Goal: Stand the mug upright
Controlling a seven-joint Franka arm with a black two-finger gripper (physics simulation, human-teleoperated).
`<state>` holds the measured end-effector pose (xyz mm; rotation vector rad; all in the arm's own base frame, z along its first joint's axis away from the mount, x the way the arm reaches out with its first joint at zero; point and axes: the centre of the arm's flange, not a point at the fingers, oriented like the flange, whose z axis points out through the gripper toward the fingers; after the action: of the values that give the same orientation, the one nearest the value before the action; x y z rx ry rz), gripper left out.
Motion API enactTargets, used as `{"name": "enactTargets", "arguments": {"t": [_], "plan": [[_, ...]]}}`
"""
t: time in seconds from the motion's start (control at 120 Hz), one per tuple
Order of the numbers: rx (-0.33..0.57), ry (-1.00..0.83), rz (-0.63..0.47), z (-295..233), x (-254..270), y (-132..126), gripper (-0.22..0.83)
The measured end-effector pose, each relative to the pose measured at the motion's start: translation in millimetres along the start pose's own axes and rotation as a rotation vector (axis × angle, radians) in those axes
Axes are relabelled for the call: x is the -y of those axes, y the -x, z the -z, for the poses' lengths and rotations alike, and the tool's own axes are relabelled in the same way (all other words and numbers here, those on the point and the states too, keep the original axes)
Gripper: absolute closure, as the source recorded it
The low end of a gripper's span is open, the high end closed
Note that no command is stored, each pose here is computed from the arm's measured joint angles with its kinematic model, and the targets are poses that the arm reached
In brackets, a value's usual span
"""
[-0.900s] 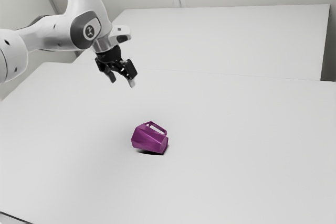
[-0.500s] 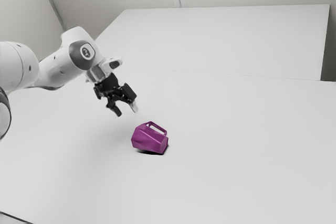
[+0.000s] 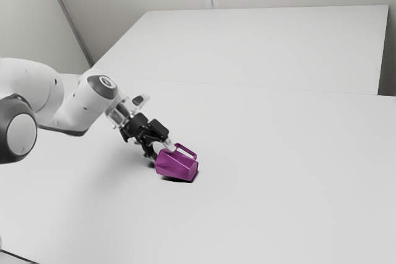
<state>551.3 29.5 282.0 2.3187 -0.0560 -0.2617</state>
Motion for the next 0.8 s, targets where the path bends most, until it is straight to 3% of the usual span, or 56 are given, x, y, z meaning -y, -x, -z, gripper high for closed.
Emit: {"name": "enactTargets", "arguments": {"t": [0.117,0.267,0.35,0.8], "plan": [[-0.012,0.04,-0.015,-4,0,1,0.09],[-0.023,0.061,-0.038,-6,-2,0,0.44],[-0.026,0.067,-0.048,-6,-3,0,0.57],[-0.042,0.076,-0.132,2,-34,6,0.76]]}}
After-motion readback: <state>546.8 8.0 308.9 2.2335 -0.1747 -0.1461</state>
